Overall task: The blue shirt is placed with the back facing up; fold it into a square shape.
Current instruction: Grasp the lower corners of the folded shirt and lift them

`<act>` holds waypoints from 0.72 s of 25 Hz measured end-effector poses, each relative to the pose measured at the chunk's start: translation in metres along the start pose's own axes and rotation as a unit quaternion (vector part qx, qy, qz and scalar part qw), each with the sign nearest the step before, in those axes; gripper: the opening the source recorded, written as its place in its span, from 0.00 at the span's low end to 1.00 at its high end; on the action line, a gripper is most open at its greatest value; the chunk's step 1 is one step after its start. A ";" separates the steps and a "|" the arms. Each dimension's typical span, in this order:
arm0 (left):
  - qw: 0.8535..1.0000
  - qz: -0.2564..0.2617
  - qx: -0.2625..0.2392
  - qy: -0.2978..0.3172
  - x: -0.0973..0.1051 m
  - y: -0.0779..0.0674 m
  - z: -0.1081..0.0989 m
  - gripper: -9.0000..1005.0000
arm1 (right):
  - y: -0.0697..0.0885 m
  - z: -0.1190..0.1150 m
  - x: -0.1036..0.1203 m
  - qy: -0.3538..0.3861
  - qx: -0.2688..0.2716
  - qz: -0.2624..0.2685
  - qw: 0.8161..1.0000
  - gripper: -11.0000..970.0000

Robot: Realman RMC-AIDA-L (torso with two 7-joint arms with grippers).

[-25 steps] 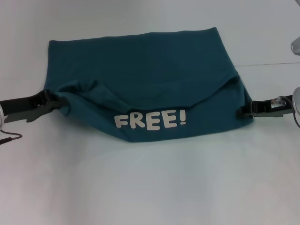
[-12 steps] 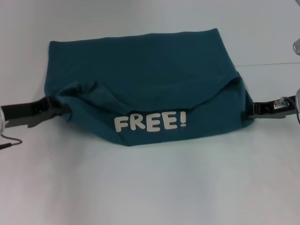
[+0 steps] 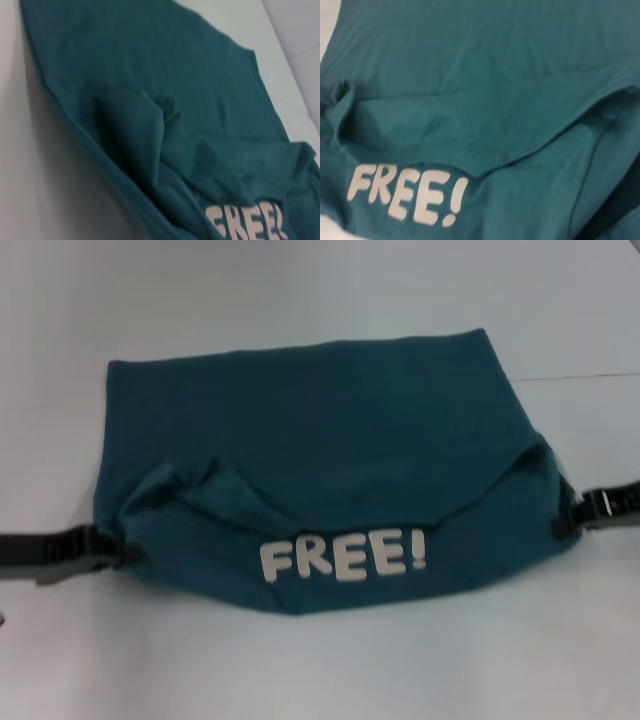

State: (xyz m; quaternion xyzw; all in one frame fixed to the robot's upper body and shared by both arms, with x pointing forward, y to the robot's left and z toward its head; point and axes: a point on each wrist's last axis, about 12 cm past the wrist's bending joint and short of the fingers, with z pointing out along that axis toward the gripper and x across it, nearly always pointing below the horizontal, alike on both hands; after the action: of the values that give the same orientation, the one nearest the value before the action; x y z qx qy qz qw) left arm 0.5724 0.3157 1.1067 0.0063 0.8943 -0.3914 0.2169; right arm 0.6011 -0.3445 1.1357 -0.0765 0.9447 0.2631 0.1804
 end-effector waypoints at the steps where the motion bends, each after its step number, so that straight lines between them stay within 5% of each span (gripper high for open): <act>1: 1.000 -0.001 0.003 0.009 0.004 0.001 -0.002 0.03 | 0.000 -0.002 0.003 0.010 -0.005 -0.001 1.000 0.04; 18: 0.986 -0.011 0.039 0.163 0.072 0.006 -0.033 0.03 | 0.002 -0.016 0.056 0.136 -0.103 -0.033 0.985 0.05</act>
State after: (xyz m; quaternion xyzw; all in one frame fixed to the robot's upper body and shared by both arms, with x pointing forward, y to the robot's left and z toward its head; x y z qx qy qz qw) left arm 0.4954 0.3317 1.0941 0.0683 0.9016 -0.4224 0.0633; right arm 0.5441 -0.3539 1.1287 -0.1605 0.9252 0.3401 0.0503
